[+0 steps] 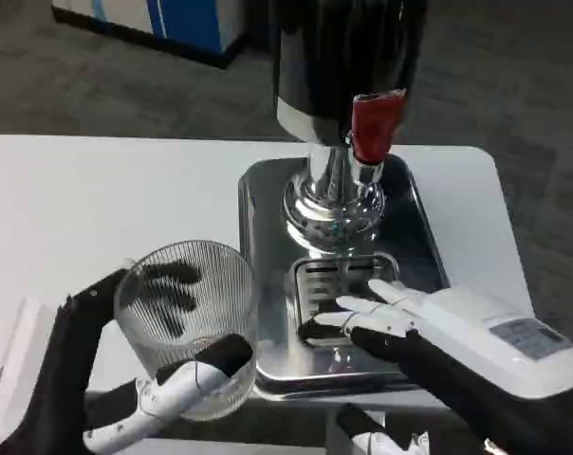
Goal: Grasp the cup under the faucet to collect the drink, then remove the cup.
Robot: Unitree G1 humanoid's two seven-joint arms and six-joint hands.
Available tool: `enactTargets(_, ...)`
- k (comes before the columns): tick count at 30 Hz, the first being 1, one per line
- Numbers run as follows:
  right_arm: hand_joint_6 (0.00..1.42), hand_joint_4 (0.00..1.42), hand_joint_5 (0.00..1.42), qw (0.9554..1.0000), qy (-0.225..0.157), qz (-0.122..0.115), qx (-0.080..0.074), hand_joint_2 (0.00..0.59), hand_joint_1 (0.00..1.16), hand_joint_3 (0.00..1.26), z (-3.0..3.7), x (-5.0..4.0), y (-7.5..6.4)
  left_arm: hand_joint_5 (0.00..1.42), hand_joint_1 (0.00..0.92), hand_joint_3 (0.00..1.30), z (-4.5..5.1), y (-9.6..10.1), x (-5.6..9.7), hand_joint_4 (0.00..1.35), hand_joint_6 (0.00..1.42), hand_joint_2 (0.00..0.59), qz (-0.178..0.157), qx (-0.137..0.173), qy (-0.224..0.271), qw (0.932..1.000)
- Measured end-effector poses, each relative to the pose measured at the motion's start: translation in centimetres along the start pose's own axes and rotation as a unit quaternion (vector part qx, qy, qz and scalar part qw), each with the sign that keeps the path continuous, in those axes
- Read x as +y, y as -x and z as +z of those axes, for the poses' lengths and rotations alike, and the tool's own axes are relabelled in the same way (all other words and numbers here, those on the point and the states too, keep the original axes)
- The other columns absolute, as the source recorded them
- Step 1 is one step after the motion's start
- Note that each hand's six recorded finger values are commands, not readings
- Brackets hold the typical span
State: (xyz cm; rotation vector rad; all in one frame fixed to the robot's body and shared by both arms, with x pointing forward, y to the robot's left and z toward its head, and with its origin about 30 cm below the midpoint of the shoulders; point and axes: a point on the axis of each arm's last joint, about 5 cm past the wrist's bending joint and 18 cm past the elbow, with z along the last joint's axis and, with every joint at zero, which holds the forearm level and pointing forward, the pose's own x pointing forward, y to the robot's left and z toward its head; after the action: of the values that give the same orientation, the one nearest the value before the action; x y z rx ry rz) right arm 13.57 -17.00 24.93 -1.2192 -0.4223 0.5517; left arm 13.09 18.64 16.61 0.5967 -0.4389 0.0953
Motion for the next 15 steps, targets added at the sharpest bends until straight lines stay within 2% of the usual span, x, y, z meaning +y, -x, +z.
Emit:
enactTargets(5,0.00,0.06,0.00,0.9999,0.015,-0.007,-0.003,0.480,0.54,0.16,-0.16,-0.46,0.09,0.69,0.451,0.62,0.05,-0.01,-0.15,0.60,0.49,0.175,-0.003,-0.001,0.003,1.0000)
enactTargets(15,0.00,0.06,0.00,0.9999,0.005,-0.010,0.000,0.480,0.54,0.16,-0.27,-0.42,0.20,0.69,0.451,0.62,0.11,-0.02,-0.34,0.60,0.49,0.175,-0.007,-0.002,0.007,0.9999)
